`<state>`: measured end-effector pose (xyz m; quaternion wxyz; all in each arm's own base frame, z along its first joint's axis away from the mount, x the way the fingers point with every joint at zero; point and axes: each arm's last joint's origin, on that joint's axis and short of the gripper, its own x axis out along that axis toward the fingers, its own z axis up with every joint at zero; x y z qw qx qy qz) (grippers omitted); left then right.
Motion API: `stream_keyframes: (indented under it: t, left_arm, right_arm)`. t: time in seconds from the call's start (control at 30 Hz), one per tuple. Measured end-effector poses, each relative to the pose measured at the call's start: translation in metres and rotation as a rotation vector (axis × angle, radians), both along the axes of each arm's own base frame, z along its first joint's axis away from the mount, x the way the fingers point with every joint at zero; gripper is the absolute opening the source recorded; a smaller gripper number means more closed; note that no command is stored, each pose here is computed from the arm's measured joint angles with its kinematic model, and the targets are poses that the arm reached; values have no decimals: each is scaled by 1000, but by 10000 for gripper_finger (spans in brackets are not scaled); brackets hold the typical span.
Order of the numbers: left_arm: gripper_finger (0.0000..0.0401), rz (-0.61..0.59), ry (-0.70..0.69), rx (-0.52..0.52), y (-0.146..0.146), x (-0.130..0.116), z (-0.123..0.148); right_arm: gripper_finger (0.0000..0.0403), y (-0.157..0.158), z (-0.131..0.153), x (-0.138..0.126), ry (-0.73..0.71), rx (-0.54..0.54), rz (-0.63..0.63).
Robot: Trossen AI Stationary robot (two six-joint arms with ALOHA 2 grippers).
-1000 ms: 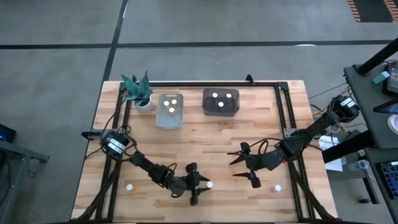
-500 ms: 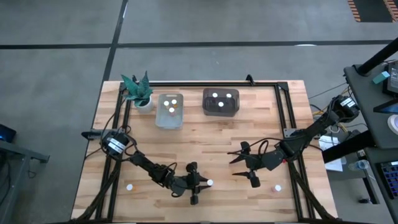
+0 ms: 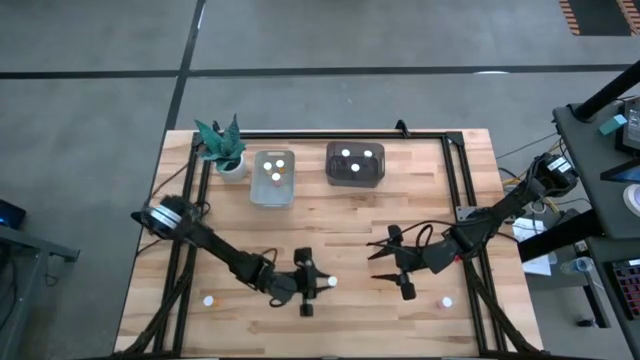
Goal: Pick and place medicine bottles into bin by pill shape (circle, oval)
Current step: Put the right orange tablet bottle into the gray bin
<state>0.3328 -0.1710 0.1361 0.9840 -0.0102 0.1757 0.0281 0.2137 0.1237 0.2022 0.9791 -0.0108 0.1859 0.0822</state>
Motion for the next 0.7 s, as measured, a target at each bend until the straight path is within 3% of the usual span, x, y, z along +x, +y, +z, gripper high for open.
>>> stream_keyframes:
  t: [0.23,0.47,0.7]
  left_arm:
    - [87,80,-31,58,40,-26,49]
    - [87,231,-57,59,88,-67,75]
    - [87,371,34,64,131,-95,107]
  right_arm:
    - [219,-3,5,4,-53,-28,-1]
    - [219,-6,4,5,-46,-40,-10]
    - [219,-6,4,5,-47,-51,-6]
